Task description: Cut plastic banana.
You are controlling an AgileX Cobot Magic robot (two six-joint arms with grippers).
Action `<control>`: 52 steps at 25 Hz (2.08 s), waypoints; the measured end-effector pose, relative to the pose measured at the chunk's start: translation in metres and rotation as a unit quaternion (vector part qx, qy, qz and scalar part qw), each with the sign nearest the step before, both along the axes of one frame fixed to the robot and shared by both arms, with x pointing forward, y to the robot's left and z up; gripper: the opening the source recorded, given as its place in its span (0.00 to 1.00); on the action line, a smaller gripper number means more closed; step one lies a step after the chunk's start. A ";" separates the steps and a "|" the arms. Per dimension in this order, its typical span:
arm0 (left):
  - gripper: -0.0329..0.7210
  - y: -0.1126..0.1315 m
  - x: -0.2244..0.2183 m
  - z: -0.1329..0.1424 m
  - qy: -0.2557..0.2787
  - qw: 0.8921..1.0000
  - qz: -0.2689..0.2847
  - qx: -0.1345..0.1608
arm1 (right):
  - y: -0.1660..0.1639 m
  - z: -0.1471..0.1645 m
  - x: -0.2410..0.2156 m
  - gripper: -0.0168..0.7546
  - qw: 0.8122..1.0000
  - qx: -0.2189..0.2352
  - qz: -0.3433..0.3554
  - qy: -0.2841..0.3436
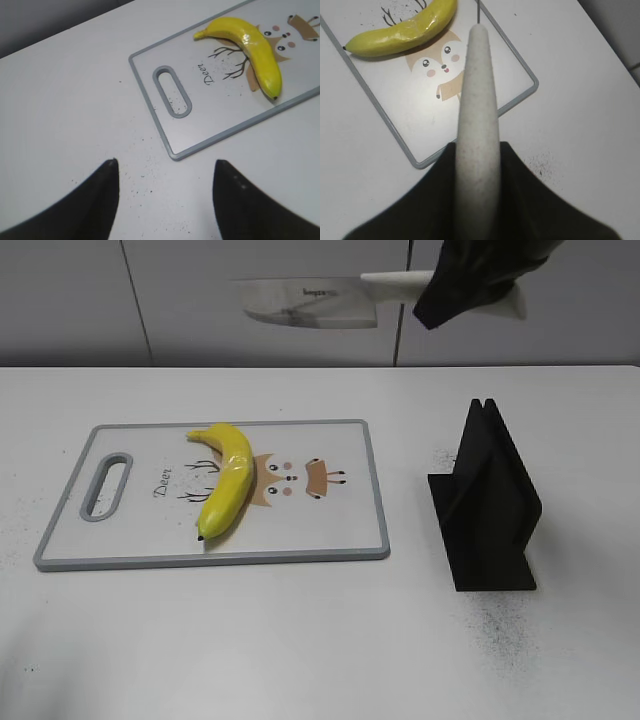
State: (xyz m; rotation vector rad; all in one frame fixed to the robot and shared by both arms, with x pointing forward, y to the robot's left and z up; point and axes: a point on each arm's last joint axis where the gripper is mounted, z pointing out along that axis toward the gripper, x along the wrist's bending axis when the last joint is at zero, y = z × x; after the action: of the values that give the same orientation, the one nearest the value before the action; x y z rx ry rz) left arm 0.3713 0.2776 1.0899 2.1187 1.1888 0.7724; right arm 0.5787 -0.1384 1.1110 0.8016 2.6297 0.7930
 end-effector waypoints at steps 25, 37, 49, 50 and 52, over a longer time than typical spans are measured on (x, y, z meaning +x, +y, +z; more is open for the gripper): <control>0.78 -0.099 0.206 -0.029 0.064 0.900 -0.400 0.158 | 0.053 -0.069 0.055 0.23 0.948 0.010 0.312 -0.060; 0.13 -0.103 0.225 -0.060 0.082 0.901 -0.395 0.162 | 0.055 -0.083 0.060 0.23 0.949 0.008 0.312 -0.052; 0.04 -0.109 0.244 -0.102 0.100 0.900 -0.391 0.164 | 0.054 -0.108 0.069 0.23 0.953 -0.020 0.302 -0.031; 0.04 -0.110 0.249 -0.115 0.107 0.901 -0.388 0.163 | 0.054 -0.117 0.071 0.23 0.953 -0.027 0.300 -0.023; 0.04 -0.112 0.257 -0.139 0.114 0.904 -0.379 0.162 | 0.054 -0.145 0.079 0.23 0.954 -0.042 0.296 0.001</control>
State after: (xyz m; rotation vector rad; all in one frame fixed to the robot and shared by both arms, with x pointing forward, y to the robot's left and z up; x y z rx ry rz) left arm 0.6285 0.1654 0.9509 2.7143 0.2462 0.3724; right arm 0.6573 -0.0840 0.9655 -0.0302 2.9073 0.8001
